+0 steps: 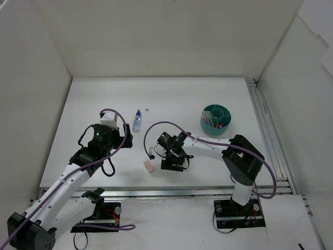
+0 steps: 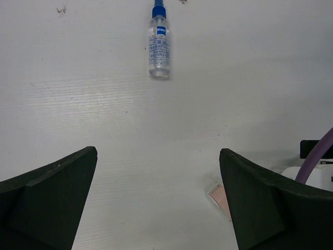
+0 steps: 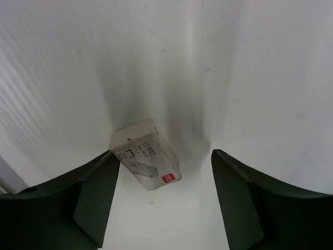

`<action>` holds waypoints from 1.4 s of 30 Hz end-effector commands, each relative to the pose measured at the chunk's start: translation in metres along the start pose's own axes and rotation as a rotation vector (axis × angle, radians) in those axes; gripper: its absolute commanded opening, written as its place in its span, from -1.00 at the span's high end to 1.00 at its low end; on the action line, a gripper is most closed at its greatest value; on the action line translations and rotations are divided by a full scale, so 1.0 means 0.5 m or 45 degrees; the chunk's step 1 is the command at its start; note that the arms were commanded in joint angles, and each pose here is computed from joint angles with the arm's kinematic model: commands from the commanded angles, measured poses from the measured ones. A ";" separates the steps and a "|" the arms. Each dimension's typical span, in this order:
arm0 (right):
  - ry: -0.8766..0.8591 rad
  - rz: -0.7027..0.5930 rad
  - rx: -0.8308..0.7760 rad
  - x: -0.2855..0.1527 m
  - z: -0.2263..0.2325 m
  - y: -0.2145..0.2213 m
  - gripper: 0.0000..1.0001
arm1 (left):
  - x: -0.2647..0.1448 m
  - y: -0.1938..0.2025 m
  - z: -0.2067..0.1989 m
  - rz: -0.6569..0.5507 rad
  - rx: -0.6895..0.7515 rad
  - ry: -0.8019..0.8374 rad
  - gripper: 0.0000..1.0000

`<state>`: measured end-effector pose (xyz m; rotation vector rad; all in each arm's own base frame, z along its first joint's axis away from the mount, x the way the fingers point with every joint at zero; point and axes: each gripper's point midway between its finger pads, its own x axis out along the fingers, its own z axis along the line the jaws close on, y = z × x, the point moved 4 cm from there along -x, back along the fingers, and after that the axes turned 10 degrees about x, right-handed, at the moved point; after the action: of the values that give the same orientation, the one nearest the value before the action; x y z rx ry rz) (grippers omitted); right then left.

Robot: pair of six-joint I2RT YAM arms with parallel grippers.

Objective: Sort the stationery into containers
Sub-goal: Pick up the stationery from the center of the board, then place the stationery in the storage box.

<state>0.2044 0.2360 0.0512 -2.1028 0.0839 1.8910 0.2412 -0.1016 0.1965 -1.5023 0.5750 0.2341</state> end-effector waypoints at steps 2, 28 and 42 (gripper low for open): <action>0.079 -0.031 0.049 -0.003 -0.031 -0.015 -0.16 | 0.001 -0.031 0.006 -0.053 -0.021 -0.032 -0.99; 1.067 -1.093 1.537 -0.438 -0.434 0.143 0.73 | 0.022 -0.057 -0.005 -0.045 -0.038 0.025 -0.99; 0.873 -1.364 1.569 -0.382 -0.562 0.265 0.58 | 0.046 -0.061 -0.025 0.000 -0.048 0.103 -0.99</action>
<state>0.3926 0.0046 0.2049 -1.2820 0.4246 0.2923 0.2590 -0.1097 0.1792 -1.4910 0.6784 0.3000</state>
